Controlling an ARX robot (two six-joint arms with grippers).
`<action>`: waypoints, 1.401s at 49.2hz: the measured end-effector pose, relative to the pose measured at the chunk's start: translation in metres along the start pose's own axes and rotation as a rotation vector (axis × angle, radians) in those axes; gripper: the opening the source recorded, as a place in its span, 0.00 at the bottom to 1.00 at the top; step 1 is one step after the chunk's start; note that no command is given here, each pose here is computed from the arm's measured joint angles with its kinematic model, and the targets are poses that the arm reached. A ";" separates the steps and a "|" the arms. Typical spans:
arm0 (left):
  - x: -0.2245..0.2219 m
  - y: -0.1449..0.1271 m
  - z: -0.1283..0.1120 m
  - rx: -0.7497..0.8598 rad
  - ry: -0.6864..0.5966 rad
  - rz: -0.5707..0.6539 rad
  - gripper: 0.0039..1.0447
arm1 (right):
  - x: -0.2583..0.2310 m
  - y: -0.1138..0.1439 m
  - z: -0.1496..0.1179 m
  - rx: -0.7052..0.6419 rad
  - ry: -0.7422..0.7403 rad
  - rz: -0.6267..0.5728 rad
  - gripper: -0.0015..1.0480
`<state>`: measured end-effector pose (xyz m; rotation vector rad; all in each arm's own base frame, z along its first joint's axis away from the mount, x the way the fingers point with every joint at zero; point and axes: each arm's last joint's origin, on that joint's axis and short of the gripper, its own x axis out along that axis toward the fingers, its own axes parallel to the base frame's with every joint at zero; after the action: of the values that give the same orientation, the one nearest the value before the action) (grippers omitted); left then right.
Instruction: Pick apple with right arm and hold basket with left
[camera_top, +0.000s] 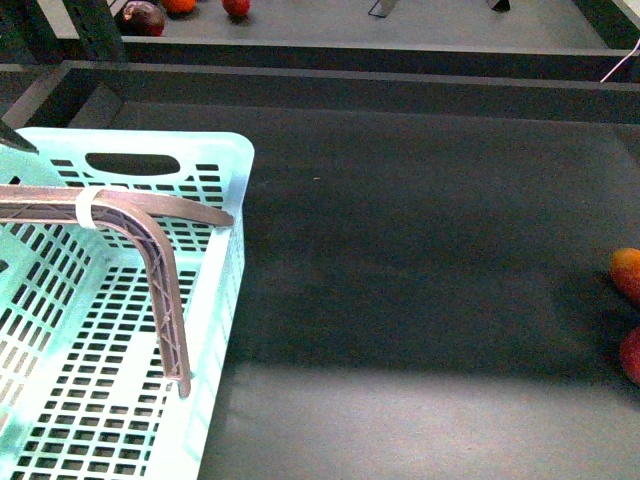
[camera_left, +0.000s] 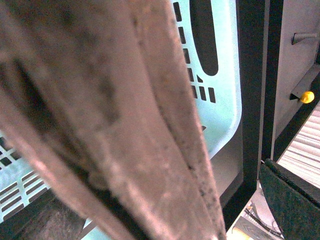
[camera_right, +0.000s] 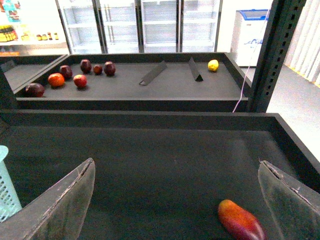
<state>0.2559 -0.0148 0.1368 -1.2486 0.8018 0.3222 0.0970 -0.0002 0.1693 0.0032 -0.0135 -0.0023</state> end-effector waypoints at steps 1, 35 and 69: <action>0.000 0.000 0.000 0.000 -0.003 0.002 0.78 | 0.000 0.000 0.000 0.000 0.001 0.000 0.91; -0.010 -0.009 -0.005 -0.057 -0.055 0.030 0.06 | 0.000 0.000 0.000 0.000 0.000 0.000 0.91; -0.061 -0.100 -0.112 0.503 0.184 -0.209 0.06 | 0.000 0.000 0.000 0.000 0.000 0.000 0.91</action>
<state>0.2354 -0.1378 0.2398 -0.8808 0.8358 -0.1623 0.0970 -0.0002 0.1692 0.0032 -0.0132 -0.0023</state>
